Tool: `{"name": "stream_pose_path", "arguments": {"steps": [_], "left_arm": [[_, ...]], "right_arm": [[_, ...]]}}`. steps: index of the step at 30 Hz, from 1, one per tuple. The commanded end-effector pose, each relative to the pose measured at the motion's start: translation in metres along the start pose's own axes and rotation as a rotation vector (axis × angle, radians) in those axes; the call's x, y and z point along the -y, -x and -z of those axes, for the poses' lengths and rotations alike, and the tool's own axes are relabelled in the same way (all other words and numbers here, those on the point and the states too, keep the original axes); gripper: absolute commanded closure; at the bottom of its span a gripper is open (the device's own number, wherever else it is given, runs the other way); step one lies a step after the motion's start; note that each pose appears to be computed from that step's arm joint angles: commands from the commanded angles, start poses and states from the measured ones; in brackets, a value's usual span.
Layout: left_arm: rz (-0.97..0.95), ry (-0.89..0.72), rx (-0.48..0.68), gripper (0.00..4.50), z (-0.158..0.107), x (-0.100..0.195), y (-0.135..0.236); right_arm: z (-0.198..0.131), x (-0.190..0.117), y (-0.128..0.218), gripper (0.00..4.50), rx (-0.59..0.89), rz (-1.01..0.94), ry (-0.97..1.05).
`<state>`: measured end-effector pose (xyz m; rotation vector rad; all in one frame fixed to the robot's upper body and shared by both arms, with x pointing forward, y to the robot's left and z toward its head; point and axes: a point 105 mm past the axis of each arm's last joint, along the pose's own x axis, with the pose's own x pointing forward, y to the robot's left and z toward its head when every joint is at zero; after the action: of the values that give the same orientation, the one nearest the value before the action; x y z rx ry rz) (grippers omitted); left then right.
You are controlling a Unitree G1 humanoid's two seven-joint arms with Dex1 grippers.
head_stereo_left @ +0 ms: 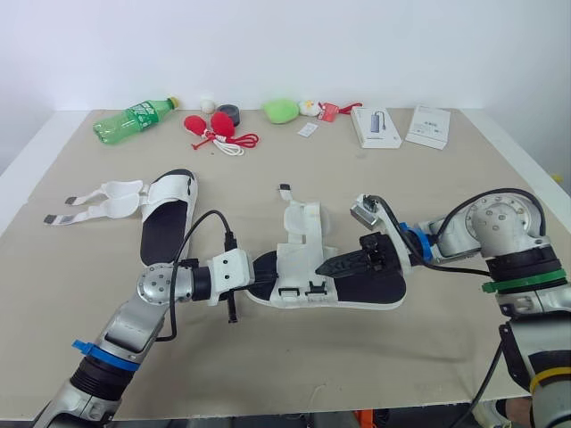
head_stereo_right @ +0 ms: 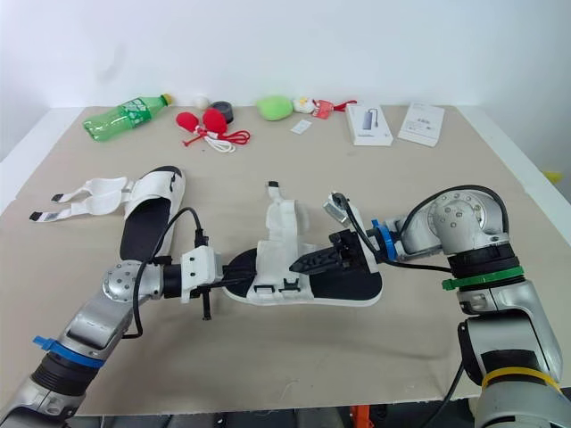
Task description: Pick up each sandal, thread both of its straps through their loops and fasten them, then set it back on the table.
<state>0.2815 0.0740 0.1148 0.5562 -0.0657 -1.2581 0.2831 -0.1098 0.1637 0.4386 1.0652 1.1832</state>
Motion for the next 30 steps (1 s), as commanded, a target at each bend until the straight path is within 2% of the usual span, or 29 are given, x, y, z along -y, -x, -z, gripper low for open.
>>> {"name": "stream_pose_path", "arguments": {"steps": [1,10,17,30], "left_arm": [[-0.003,-0.019,-0.012,4.5,0.002,0.001,-0.002],[-0.004,-0.019,-0.014,4.5,0.003,0.002,-0.002],[-0.004,-0.014,-0.014,4.5,0.004,0.002,-0.004],[0.006,-0.016,-0.026,4.5,0.006,0.002,-0.004]], "right_arm": [[0.003,-0.005,0.001,4.43,-0.017,0.012,0.04],[0.005,-0.017,-0.006,4.43,-0.042,0.035,0.168],[-0.002,-0.026,-0.012,4.43,-0.001,0.045,0.263],[0.015,-0.022,-0.01,4.43,-0.013,0.084,0.282]]}}
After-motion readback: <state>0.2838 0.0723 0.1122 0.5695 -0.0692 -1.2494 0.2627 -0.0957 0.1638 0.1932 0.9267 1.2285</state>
